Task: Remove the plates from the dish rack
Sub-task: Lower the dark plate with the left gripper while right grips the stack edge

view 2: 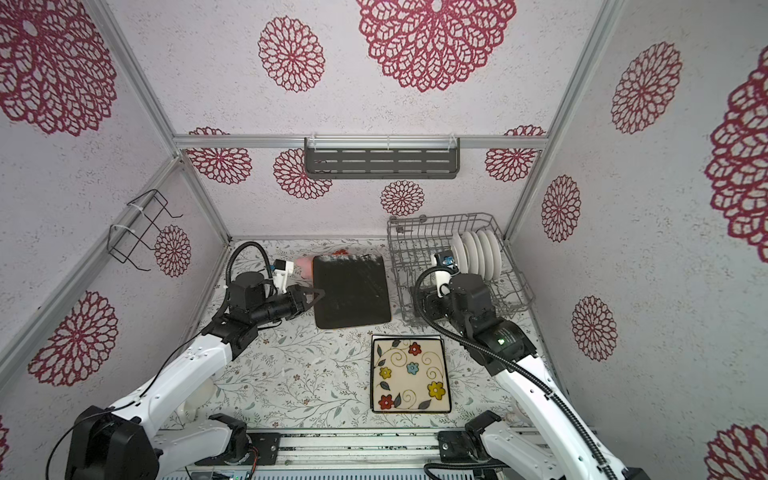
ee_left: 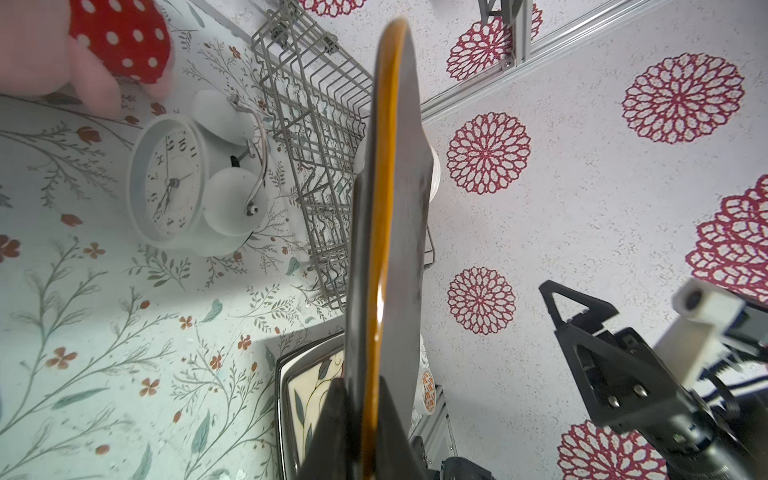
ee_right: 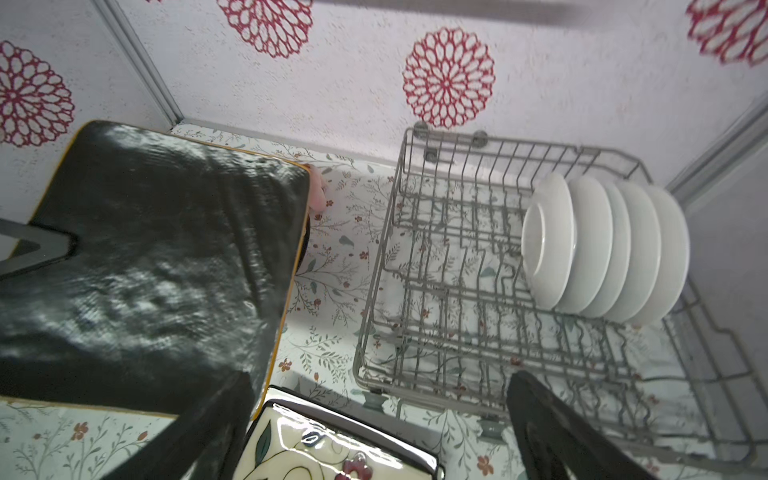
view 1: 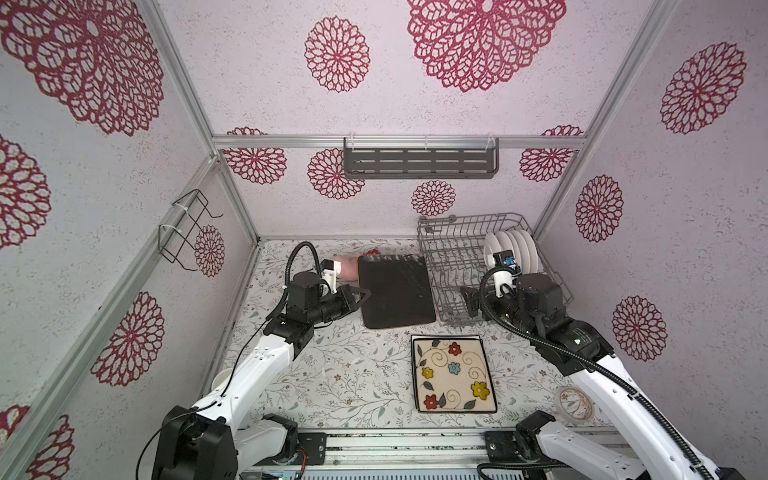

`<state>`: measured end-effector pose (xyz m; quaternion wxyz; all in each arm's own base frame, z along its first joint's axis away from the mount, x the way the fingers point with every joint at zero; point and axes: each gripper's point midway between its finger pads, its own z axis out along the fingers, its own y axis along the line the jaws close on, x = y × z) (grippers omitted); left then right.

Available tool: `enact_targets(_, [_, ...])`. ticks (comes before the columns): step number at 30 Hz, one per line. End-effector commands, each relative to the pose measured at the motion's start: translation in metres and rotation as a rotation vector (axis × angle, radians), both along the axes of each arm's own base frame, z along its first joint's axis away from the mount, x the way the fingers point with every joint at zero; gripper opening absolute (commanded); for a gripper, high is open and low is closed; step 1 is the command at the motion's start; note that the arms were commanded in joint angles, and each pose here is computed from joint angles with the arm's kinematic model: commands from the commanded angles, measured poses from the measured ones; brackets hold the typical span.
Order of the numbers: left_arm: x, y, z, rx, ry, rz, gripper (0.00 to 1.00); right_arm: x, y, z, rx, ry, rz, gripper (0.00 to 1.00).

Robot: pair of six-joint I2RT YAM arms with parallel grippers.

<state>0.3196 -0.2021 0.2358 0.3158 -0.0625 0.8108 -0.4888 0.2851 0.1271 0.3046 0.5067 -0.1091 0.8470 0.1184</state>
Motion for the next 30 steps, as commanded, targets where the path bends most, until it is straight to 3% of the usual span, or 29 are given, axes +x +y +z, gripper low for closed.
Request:
enact_targets(1, [-0.010,-0.002,0.046,-0.055,-0.165,-0.038,0.00,-0.007,0.000,-0.019,0.164,0.132,-0.010,0.99])
enact_targets(9, [-0.033,0.004,0.036,-0.038,-0.143,-0.046,0.00,-0.009,-0.013,-0.062,0.347,0.313,-0.065,0.97])
enact_targets(30, [-0.094,-0.019,-0.015,-0.060,0.008,-0.129,0.00,-0.049,-0.023,-0.138,0.451,0.587,-0.213,0.91])
